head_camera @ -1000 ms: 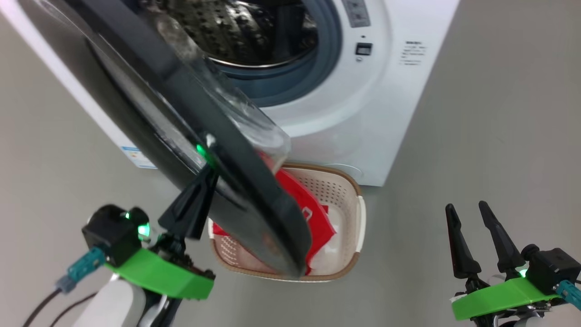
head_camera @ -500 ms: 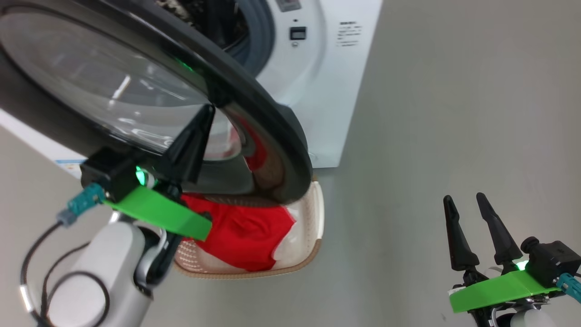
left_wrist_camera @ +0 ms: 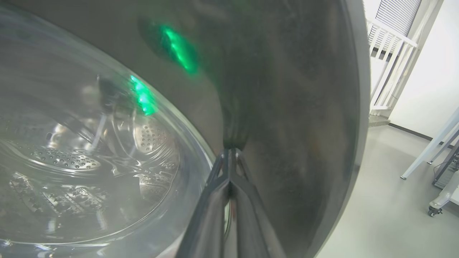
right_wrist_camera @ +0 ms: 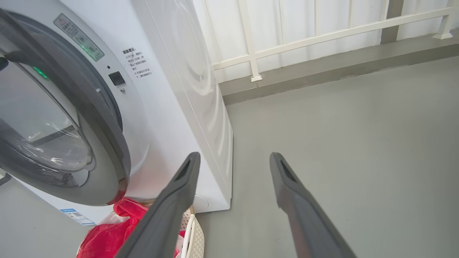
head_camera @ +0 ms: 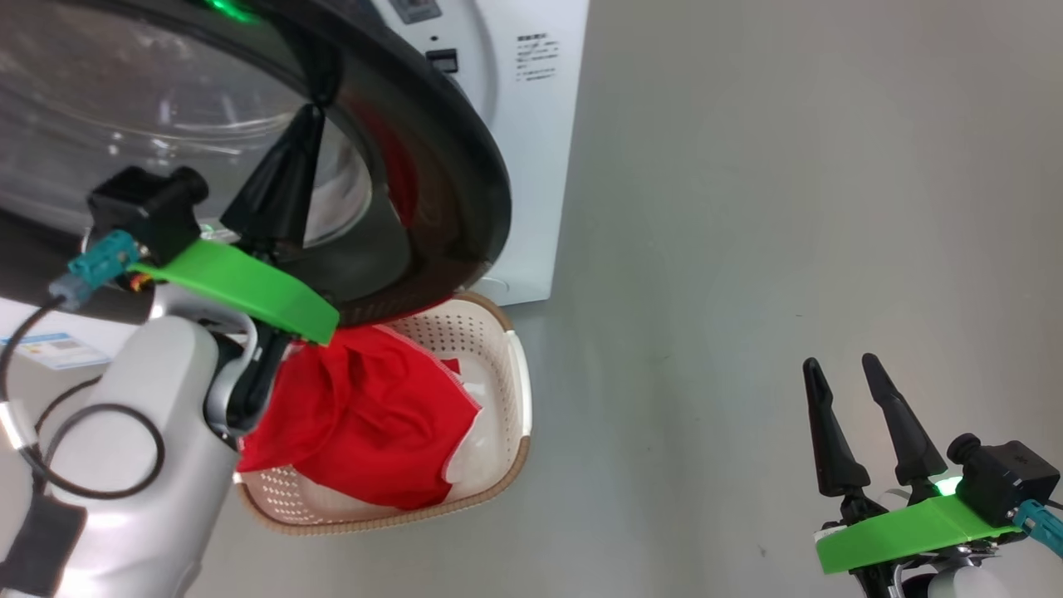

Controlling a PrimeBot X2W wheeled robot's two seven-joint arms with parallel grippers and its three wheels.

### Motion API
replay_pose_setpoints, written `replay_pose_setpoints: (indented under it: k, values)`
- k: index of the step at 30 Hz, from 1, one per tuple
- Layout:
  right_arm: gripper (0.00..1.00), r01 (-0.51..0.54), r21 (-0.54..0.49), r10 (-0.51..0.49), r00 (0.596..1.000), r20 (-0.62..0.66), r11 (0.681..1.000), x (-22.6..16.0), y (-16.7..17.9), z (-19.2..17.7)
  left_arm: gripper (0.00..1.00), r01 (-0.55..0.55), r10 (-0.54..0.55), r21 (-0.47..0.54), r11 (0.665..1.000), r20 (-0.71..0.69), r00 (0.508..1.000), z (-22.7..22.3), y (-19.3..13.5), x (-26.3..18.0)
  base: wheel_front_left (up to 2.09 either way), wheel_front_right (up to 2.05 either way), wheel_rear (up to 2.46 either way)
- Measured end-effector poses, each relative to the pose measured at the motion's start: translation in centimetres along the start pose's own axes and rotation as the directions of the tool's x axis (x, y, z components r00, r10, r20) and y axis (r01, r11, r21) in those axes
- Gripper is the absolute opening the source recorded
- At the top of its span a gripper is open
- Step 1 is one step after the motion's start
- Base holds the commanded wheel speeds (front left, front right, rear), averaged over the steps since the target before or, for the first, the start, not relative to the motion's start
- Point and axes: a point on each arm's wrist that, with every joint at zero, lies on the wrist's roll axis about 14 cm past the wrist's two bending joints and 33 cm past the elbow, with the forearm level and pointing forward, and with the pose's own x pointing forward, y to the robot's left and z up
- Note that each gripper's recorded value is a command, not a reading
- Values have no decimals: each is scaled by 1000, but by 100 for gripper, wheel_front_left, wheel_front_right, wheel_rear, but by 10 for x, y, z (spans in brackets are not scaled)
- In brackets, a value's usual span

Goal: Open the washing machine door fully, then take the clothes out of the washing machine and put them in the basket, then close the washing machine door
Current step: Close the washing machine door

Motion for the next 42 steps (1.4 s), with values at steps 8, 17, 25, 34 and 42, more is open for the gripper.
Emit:
replay_pose_setpoints:
  k: [8, 17, 25, 34, 42]
  values:
    - [100, 18, -3, -18, 1000, 19, 1000, -4, -6, 7, 0, -13, 13, -2, 1000, 1, 1000, 2, 2, 1, 0, 0, 0]
    - [100, -5, -12, 6, 999, 35, 1000, -3, 1, 12, 0, -82, 81, -24, 996, -24, 996, -5, 16, -28, 0, 0, 0]
    - [100, -58, -45, 59, 998, 33, 997, 1, 17, 12, 0, -202, 199, -34, 979, -73, 977, -25, 40, -77, 0, 0, 0]
    - [100, -94, -58, 96, 995, 30, 994, 7, 28, 10, 0, -303, 300, -15, 953, -105, 948, -38, 57, -123, 0, 0, 0]
    - [100, -115, -66, 115, 993, 5, 991, 5, 34, 3, 44, -389, 390, 31, 921, -112, 914, -40, 75, -166, 0, 0, 0]
